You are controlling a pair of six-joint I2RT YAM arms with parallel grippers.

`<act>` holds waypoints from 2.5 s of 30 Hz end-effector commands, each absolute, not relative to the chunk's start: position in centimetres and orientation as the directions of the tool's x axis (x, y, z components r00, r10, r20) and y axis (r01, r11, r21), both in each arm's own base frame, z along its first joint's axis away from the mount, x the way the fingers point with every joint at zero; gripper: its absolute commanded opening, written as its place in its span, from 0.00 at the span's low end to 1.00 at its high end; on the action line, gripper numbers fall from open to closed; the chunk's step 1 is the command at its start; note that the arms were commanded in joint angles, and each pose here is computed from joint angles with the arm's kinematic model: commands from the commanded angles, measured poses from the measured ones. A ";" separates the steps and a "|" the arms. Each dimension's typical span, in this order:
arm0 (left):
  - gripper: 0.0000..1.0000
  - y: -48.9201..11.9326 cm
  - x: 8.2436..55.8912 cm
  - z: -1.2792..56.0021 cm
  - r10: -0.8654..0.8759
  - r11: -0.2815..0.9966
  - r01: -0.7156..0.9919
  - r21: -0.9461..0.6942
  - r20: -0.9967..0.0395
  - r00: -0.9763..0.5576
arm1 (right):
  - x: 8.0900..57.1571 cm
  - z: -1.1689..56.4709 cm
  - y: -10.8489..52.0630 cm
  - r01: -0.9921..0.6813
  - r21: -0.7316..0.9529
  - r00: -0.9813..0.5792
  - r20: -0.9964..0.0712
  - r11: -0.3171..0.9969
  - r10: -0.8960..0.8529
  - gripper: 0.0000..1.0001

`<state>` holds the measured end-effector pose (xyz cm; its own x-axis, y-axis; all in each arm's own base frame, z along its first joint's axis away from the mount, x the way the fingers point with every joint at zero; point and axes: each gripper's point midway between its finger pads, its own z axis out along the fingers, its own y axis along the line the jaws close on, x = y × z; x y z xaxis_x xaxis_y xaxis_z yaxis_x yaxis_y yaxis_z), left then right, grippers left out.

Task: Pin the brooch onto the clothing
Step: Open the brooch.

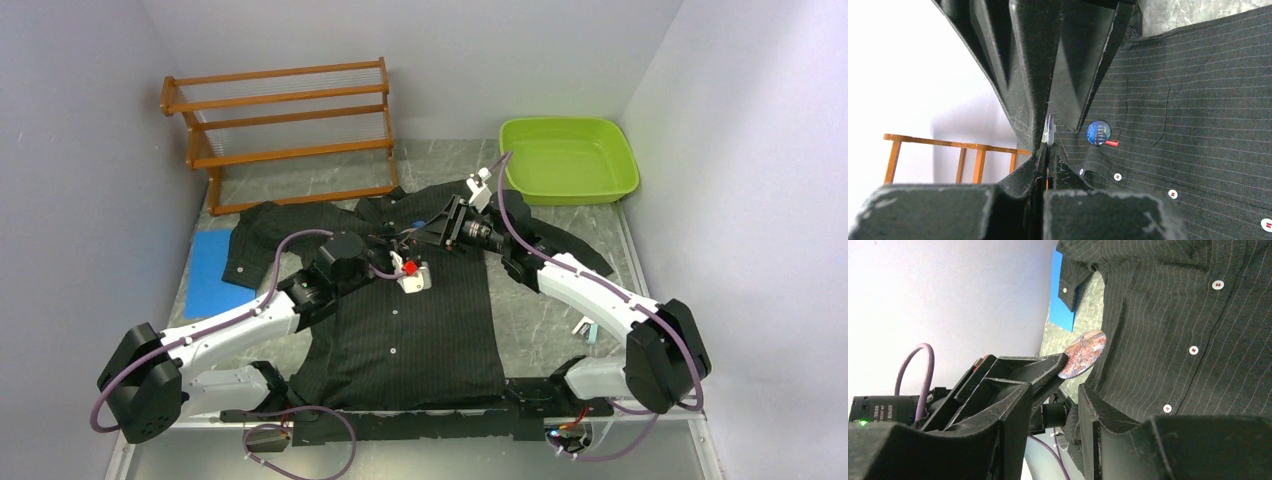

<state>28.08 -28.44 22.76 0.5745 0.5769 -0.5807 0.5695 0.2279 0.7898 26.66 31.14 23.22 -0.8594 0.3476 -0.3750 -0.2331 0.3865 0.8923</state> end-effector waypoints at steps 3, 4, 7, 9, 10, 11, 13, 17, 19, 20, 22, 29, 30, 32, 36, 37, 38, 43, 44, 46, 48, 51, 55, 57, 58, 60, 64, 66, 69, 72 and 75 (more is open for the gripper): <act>0.03 -29.2 27.3 24.8 0.528 0.231 0.518 0.824 -0.553 0.645 | 28.0 25.6 31.7 -0.261 0.906 -0.827 -0.388 0.334 0.407 0.40; 0.03 -29.3 27.2 24.8 0.525 0.227 0.517 0.826 -0.551 0.649 | 28.1 25.5 31.7 -0.257 0.908 -0.827 -0.384 0.332 0.410 0.40; 0.03 -29.4 26.9 24.8 0.523 0.217 0.506 0.835 -0.537 0.662 | 28.3 25.3 31.8 -0.247 0.913 -0.827 -0.373 0.325 0.420 0.38; 0.03 -29.4 26.7 24.9 0.519 0.216 0.498 0.840 -0.531 0.670 | 28.4 25.1 32.0 -0.237 0.916 -0.834 -0.363 0.324 0.416 0.37; 0.03 -29.4 26.7 25.1 0.519 0.219 0.492 0.842 -0.528 0.672 | 28.4 25.0 32.1 -0.232 0.919 -0.837 -0.356 0.320 0.415 0.36; 0.03 -29.5 26.6 25.1 0.517 0.218 0.489 0.844 -0.525 0.676 | 28.5 24.8 32.2 -0.229 0.921 -0.840 -0.350 0.314 0.414 0.34; 0.03 -29.5 26.4 25.2 0.513 0.215 0.481 0.850 -0.517 0.685 | 28.6 24.6 32.4 -0.215 0.930 -0.845 -0.330 0.299 0.420 0.34; 0.03 -29.6 26.0 25.3 0.507 0.203 0.469 0.860 -0.501 0.701 | 28.7 24.3 32.7 -0.190 0.947 -0.855 -0.289 0.258 0.431 0.22; 0.03 -29.8 25.8 25.3 0.504 0.197 0.468 0.861 -0.499 0.705 | 28.8 24.1 32.9 -0.186 0.949 -0.860 -0.283 0.255 0.424 0.09; 0.03 -29.8 25.7 25.4 0.502 0.195 0.468 0.862 -0.498 0.707 | 28.7 24.1 33.0 -0.187 0.950 -0.863 -0.280 0.250 0.420 0.01; 0.03 -29.8 25.6 25.5 0.498 0.194 0.468 0.862 -0.498 0.710 | 28.7 24.2 32.9 -0.189 0.950 -0.861 -0.282 0.249 0.422 0.00; 0.45 -30.3 24.9 26.0 0.469 0.201 0.559 0.804 -0.580 0.666 | 29.0 24.0 31.8 -0.311 0.870 -0.819 -0.450 0.384 0.357 0.00; 0.53 -30.5 24.8 26.1 0.460 0.206 0.578 0.790 -0.599 0.655 | 29.1 23.9 31.5 -0.330 0.853 -0.810 -0.476 0.405 0.343 0.00; 0.65 -30.8 24.6 26.3 0.438 0.228 0.616 0.754 -0.644 0.627 | 29.3 23.2 30.5 -0.352 0.816 -0.793 -0.520 0.458 0.318 0.00; 0.82 -31.2 24.7 27.0 0.390 0.306 0.671 0.675 -0.732 0.559 | 29.6 21.8 27.9 -0.376 0.734 -0.767 -0.589 0.566 0.254 0.00; 0.85 -31.2 24.9 27.2 0.377 0.326 0.692 0.644 -0.760 0.529 | 29.4 21.3 27.2 -0.388 0.708 -0.764 -0.605 0.590 0.224 0.00; 0.86 -31.2 25.1 27.4 0.368 0.342 0.713 0.612 -0.785 0.497 | 29.2 21.2 26.7 -0.411 0.680 -0.755 -0.627 0.607 0.192 0.00; 0.90 -31.5 26.9 27.7 0.324 0.425 0.824 0.375 -0.913 0.249 | 28.3 20.7 24.5 -0.521 0.532 -0.678 -0.733 0.668 0.055 0.00; 0.90 -31.5 27.4 27.7 0.319 0.440 0.836 0.327 -0.927 0.195 | 28.1 20.7 24.2 -0.539 0.510 -0.663 -0.748 0.671 0.036 0.00; 0.90 -31.4 28.5 27.7 0.299 0.477 0.847 0.234 -0.950 0.094 | 27.9 20.6 23.6 -0.561 0.465 -0.635 -0.772 0.685 0.004 0.00; 0.92 -31.1 29.4 26.7 0.294 0.516 0.846 0.133 -0.955 -0.029 | 27.7 20.7 23.0 -0.585 0.417 -0.604 -0.796 0.696 -0.032 0.00; 0.94 -31.2 30.0 26.6 0.256 0.532 0.847 0.013 -0.955 -0.147 | 27.1 21.9 22.6 -0.633 0.367 -0.554 -0.830 0.682 -0.067 0.00; 0.94 -31.7 29.9 26.6 0.234 0.500 0.859 -0.109 -0.938 -0.255 | 26.0 24.3 23.0 -0.731 0.326 -0.468 -0.879 0.600 -0.093 0.00; 0.93 -32.0 29.6 26.8 0.219 0.477 0.861 -0.175 -0.926 -0.309 | 25.9 25.4 22.9 -0.753 0.313 -0.438 -0.895 0.580 -0.085 0.00; 0.92 -32.2 29.4 26.8 0.212 0.457 0.866 -0.201 -0.922 -0.325 | 25.8 25.8 22.9 -0.762 0.308 -0.427 -0.900 0.570 -0.084 0.00; 0.92 -32.4 29.2 27.3 0.187 0.415 0.874 -0.251 -0.917 -0.353 | 25.9 26.4 22.8 -0.771 0.311 -0.423 -0.903 0.555 -0.081 0.00; 0.90 -32.4 28.8 28.7 0.122 0.326 0.878 -0.349 -0.906 -0.405 | 25.9 26.9 23.0 -0.792 0.356 -0.447 -0.891 0.496 -0.073 0.00; 0.89 -32.2 28.5 29.3 0.094 0.273 0.879 -0.390 -0.899 -0.428 | 26.2 26.9 23.0 -0.791 0.395 -0.473 -0.879 0.468 -0.058 0.00; 0.88 -32.0 28.3 30.0 0.058 0.200 0.871 -0.450 -0.882 -0.469 | 26.6 27.4 22.9 -0.790 0.466 -0.513 -0.858 0.399 -0.013 0.00; 0.83 -31.9 28.4 30.6 0.034 0.132 0.867 -0.481 -0.871 -0.489 | 26.6 28.5 23.2 -0.802 0.512 -0.536 -0.844 0.306 0.008 0.00; 0.73 -32.1 27.7 31.0 0.036 0.045 0.867 -0.496 -0.867 -0.498 | 26.9 29.3 23.5 -0.808 0.521 -0.540 -0.842 0.275 0.008 0.00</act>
<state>29.76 -31.45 28.71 -0.4920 0.0482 -0.8693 0.8505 0.2397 -0.4681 27.29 22.34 24.60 -0.6121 -0.0110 -0.7907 -0.7175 0.4282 0.5495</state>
